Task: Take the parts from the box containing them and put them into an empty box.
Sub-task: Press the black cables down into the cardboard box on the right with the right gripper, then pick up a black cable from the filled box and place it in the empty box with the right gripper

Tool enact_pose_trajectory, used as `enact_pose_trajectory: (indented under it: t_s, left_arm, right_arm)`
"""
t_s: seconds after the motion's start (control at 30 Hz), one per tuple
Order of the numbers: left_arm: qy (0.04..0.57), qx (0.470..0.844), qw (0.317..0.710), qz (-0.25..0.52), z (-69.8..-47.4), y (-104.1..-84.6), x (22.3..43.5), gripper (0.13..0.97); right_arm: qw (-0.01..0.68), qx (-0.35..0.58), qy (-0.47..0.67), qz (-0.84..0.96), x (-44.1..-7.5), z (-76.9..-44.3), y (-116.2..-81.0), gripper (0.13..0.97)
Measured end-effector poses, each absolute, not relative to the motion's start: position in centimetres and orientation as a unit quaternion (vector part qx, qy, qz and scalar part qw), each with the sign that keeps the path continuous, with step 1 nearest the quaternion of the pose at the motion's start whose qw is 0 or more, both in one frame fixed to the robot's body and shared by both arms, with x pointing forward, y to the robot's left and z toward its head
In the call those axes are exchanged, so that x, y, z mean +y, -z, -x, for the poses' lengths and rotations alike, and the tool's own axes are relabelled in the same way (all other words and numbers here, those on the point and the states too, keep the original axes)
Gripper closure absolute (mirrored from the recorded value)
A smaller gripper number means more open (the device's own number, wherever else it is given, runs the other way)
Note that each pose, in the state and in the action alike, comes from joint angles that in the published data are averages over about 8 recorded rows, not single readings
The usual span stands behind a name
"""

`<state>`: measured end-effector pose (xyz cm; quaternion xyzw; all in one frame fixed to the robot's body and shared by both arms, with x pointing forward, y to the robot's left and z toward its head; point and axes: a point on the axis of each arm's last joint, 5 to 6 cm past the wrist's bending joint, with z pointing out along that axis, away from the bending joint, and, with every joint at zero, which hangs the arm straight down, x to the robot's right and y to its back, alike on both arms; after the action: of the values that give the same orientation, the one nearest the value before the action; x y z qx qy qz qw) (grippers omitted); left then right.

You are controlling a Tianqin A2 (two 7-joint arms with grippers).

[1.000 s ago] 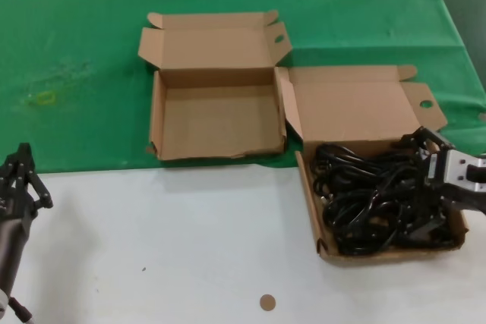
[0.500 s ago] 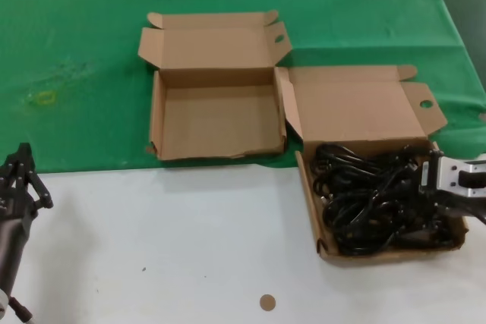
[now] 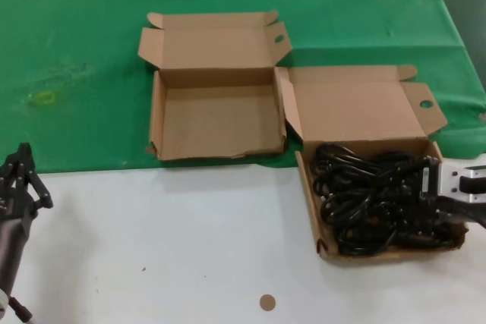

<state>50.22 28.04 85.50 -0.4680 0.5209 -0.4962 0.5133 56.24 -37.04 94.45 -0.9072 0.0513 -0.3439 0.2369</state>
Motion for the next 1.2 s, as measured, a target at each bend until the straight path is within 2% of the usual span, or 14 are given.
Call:
enact_pose_trajectory:
  t_s: [0.03,0.3,0.83,1.2]
  left_arm:
    - [0.496,0.521,0.513,0.468,-50.2,-85.5,28.0,0.953]
    - [0.496,0.521,0.513,0.468,-50.2,-85.5,28.0,0.953]
    - [0.496,0.521,0.513,0.468,-50.2,-85.5,28.0,0.953]
    - [0.496,0.521,0.513,0.468,-50.2,-85.5,28.0,0.953]
  right_arm:
    - [0.237,0.051,0.343,0.907,-37.0,-56.2,-94.5,0.688]
    - [0.236,0.044,0.342,0.909,-37.0,-55.8,-95.1,0.84]
    - [0.236,0.028,0.357,0.903,-36.7,-55.4,-98.3,0.87]
    - [0.246,0.019,0.383,0.89,-36.1,-57.7,-101.3,0.872]
